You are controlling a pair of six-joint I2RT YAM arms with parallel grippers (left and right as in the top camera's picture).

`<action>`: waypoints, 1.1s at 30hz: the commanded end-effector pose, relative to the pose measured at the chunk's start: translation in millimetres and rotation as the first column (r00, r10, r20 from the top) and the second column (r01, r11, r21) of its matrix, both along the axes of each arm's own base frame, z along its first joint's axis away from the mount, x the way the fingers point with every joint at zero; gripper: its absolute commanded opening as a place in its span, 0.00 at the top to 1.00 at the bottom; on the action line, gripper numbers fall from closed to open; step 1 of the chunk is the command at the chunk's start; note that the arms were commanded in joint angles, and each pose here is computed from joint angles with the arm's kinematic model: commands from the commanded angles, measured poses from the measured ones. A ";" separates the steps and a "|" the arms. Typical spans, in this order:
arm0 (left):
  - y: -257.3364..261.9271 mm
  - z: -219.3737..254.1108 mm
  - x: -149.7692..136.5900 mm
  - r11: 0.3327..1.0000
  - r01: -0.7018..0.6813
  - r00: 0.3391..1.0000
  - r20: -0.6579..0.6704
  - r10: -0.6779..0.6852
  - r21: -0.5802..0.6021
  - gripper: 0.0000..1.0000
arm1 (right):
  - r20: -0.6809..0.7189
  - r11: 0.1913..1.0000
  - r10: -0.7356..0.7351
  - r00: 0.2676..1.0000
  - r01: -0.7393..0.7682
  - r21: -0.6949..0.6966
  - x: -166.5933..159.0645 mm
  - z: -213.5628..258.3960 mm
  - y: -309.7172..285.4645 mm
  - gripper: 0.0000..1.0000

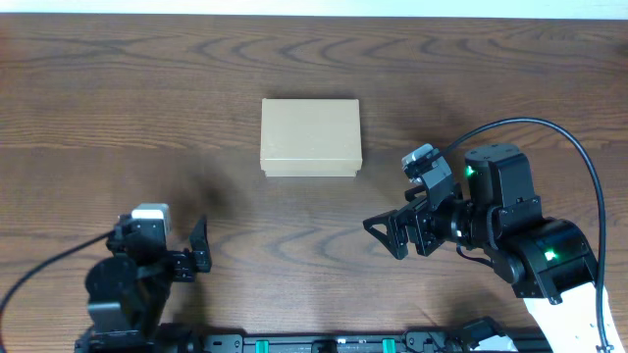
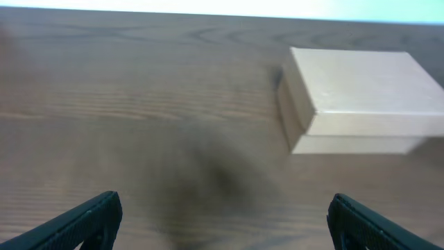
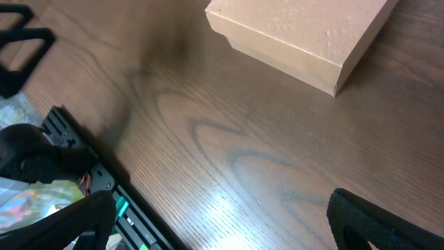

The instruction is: Pack container

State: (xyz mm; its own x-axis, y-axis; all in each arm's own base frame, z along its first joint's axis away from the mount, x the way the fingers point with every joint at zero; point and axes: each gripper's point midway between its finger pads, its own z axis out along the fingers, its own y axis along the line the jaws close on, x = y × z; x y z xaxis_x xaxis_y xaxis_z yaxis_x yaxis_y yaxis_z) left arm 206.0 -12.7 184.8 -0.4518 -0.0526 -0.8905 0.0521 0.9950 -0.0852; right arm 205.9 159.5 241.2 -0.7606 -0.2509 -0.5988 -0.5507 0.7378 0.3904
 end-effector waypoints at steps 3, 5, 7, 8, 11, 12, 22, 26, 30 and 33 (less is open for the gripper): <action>11.4 -38.8 -0.4 0.994 -0.093 0.995 0.011 0.094 -0.065 0.04 | -0.013 1.000 0.001 1.000 -0.001 0.001 -1.8 -2.0 1.6 0.01; 12.7 -51.2 -1.3 0.992 -0.103 0.995 0.011 0.104 -0.072 0.04 | -0.013 1.000 0.001 1.000 -0.001 0.001 -1.8 -2.0 1.6 0.01; 13.4 -58.9 -1.8 0.991 -0.111 0.994 0.014 0.112 -0.080 0.05 | -0.013 1.000 0.001 1.000 -0.001 0.001 -1.8 -2.0 1.6 0.01; 13.4 -62.1 -2.0 0.991 -0.111 0.994 0.016 0.113 -0.080 0.05 | -0.013 1.000 0.001 1.000 -0.001 0.001 -1.8 -2.0 1.6 0.01; 13.5 -74.7 -1.6 0.989 -0.117 0.993 -0.012 0.117 -0.087 0.05 | -0.013 1.000 0.001 1.000 -0.001 0.001 -1.8 -2.0 1.6 0.01; 13.5 -77.8 -1.1 0.989 -0.118 0.993 -0.016 0.117 -0.088 0.04 | -0.013 1.000 0.001 1.000 -0.001 0.001 -1.8 -2.0 1.6 0.01; 14.0 -94.6 -2.1 0.994 -0.103 0.994 -0.051 0.101 -0.046 0.05 | -0.013 1.000 0.001 1.000 -0.001 0.001 -1.8 -2.0 1.6 0.01; 14.0 -94.6 -2.1 0.994 -0.103 0.994 -0.051 0.101 -0.046 0.05 | -0.013 1.000 0.001 1.000 -0.001 0.001 -1.8 -2.0 1.6 0.01; 14.0 -94.6 -2.1 0.994 -0.103 0.994 -0.051 0.101 -0.046 0.05 | -0.013 1.000 0.001 1.000 -0.001 0.001 -1.8 -2.0 1.6 0.01; 14.0 -94.6 -2.1 0.994 -0.103 0.994 -0.051 0.101 -0.046 0.05 | -0.013 1.000 0.001 1.000 -0.001 0.001 -1.8 -2.0 1.6 0.01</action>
State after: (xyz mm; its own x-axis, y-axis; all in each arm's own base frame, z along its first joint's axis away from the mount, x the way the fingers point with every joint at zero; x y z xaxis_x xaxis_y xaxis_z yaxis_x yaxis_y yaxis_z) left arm 203.7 -1.0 92.2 -0.4858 -0.1543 -0.8604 -0.0500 0.9876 -0.1489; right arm 205.8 159.4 241.2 -0.7608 -0.2510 -0.5985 -0.5505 0.7379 0.3905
